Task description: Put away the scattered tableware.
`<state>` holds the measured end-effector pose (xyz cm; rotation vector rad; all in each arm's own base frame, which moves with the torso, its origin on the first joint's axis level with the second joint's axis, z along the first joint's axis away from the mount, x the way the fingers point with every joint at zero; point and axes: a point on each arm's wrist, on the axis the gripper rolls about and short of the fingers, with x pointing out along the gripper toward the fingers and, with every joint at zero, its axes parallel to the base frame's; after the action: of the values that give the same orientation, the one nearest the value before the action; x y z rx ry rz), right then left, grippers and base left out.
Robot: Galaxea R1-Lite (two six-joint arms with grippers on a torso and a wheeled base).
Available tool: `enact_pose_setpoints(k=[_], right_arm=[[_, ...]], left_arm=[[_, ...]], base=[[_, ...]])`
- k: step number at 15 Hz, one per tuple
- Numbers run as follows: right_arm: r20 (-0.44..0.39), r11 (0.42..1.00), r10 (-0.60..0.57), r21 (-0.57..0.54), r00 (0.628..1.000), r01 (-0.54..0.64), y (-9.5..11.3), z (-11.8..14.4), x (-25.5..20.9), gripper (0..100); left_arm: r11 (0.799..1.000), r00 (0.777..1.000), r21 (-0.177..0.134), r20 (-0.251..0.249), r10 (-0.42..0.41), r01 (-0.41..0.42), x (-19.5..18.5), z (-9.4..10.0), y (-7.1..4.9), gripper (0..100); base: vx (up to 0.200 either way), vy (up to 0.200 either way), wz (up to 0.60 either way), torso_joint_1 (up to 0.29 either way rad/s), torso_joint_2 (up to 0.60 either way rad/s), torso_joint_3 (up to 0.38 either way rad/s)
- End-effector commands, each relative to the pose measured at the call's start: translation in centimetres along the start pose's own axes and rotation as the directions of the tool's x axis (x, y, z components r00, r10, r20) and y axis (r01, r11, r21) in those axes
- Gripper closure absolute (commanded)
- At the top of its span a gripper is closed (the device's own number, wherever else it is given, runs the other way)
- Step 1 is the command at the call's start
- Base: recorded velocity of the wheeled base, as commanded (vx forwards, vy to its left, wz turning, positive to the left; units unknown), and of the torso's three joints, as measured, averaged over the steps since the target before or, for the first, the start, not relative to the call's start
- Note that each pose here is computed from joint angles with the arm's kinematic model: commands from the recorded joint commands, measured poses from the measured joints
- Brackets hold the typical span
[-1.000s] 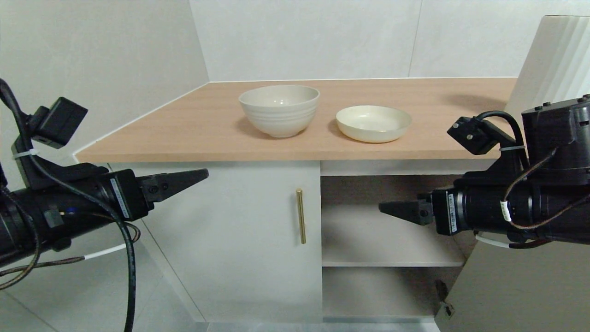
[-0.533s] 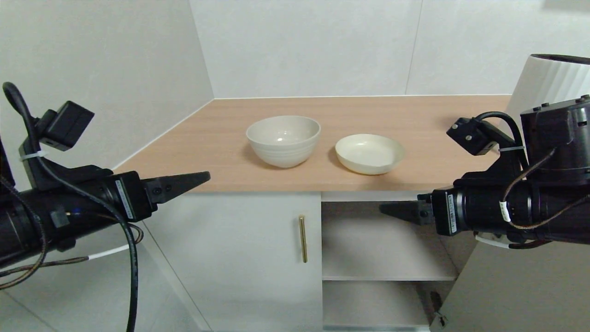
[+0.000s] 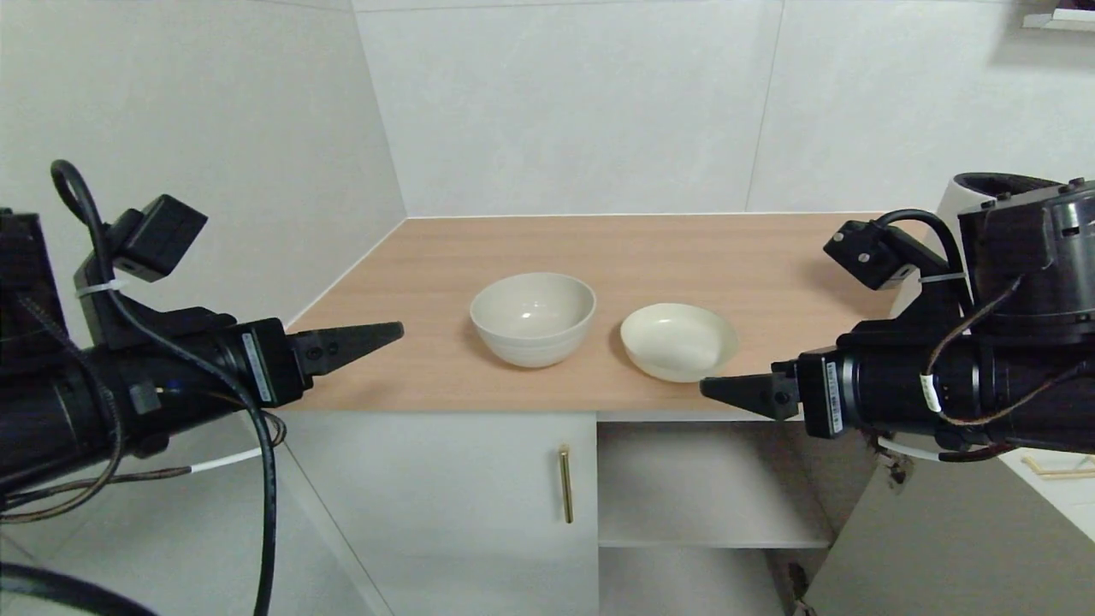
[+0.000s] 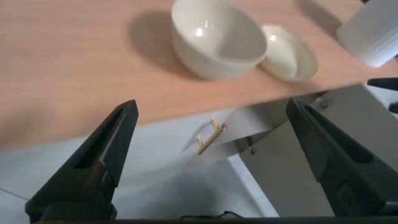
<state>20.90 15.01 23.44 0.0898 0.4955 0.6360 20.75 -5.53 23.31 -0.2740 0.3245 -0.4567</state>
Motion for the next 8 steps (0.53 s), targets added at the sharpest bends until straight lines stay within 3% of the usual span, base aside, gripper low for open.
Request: enact_pose_setpoints(k=[1,5,6,8], right_arm=[[-0.001,1.000,0.001,0.000,1.000,-0.001,0.0,0.0,0.4,0],[0.033,1.000,-0.001,-0.002,0.999,0.001,-0.5,0.1,3.0,0],[0.030,1.000,-0.007,0.000,1.000,0.007,-0.6,0.3,3.6,0],[-0.001,0.996,-0.090,0.013,0.996,0.090,-0.9,1.0,4.4,0]], left_arm=[[1.000,1.000,-0.006,-0.022,0.003,-0.003,1.6,0.3,0.3,0],[1.000,0.996,-0.018,-0.092,0.003,-0.004,5.6,1.4,0.3,0],[0.999,0.991,-0.042,-0.133,0.008,-0.013,6.6,1.7,0.2,0],[0.992,0.980,-0.127,-0.197,-0.001,-0.024,7.4,1.7,-0.5,0]], base=[[0.000,0.000,0.00,0.207,-0.49,-0.295],[0.000,0.000,0.00,0.094,-0.23,-0.124],[0.000,0.000,0.00,0.000,0.00,0.000],[0.000,0.000,0.00,0.000,0.00,0.000]])
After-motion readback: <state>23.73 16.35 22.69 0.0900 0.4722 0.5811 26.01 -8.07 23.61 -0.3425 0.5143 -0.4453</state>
